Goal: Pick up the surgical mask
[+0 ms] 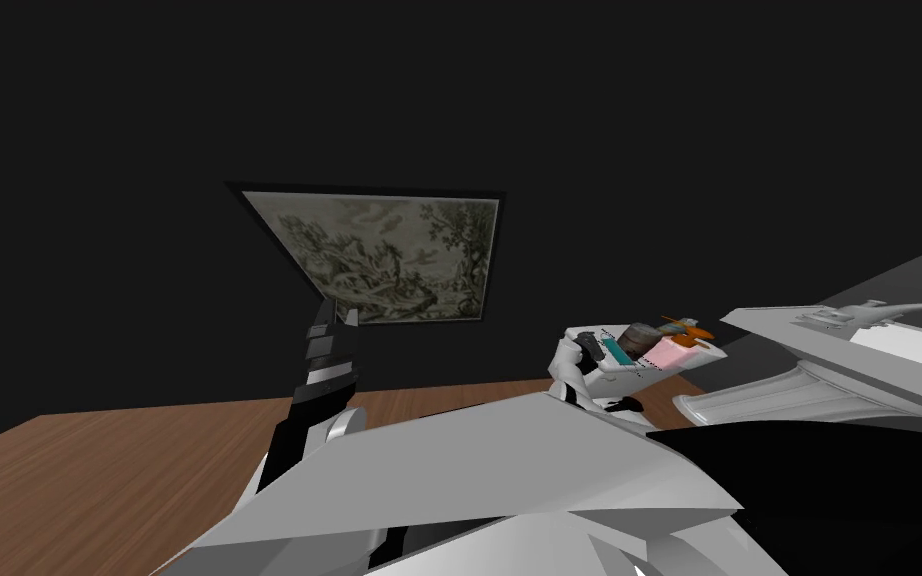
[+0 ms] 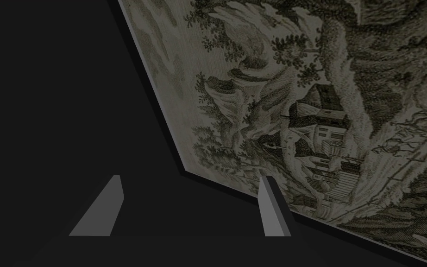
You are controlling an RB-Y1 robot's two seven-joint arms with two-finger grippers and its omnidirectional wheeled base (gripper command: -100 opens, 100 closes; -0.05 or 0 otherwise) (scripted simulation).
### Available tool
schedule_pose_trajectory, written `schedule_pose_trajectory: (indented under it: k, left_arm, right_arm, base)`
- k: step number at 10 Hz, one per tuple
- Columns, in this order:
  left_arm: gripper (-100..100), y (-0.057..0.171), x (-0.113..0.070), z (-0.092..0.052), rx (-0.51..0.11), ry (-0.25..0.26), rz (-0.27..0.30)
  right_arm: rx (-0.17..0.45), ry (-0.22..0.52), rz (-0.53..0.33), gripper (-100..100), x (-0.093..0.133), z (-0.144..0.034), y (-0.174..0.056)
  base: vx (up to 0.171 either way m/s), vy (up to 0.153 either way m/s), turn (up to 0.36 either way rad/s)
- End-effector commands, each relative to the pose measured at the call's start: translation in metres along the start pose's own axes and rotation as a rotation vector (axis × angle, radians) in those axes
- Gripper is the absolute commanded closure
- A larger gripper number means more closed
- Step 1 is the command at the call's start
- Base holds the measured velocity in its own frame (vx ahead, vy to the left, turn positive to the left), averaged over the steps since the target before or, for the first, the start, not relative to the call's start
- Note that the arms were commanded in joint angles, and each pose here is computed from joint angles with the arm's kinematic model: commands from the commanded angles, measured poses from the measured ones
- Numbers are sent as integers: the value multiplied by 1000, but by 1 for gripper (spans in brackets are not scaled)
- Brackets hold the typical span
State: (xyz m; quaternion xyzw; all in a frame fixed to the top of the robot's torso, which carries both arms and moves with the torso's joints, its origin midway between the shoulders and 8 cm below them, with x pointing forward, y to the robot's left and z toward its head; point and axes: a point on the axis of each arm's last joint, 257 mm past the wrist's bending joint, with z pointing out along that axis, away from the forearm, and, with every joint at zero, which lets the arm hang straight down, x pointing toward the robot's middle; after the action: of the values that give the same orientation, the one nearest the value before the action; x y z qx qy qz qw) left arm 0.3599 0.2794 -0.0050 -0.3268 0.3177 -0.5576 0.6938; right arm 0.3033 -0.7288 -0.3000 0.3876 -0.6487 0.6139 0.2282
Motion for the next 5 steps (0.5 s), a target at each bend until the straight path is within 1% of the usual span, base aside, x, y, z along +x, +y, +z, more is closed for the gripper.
schedule_pose_trajectory:
  k: [1, 2, 3, 5]
  left_arm:
    - [0, 0, 0, 0, 0, 0, 0]
    - [0, 0, 0, 0, 0, 0, 0]
    - [0, 0, 0, 0, 0, 0, 0]
    - [0, 0, 0, 0, 0, 0, 0]
  right_arm:
    - [62, -32, 12, -100, -6, 2, -34]
    - [103, -49, 18, -100, -8, 4, -57]
    - [110, -59, 18, -100, -11, 3, -59]
    - [210, -103, 22, -100, -16, 4, -112]
  base:
    - [-51, 7, 20]
    - [-65, 1, 8]
    - [-43, 4, 3]
    - [-57, -7, -1]
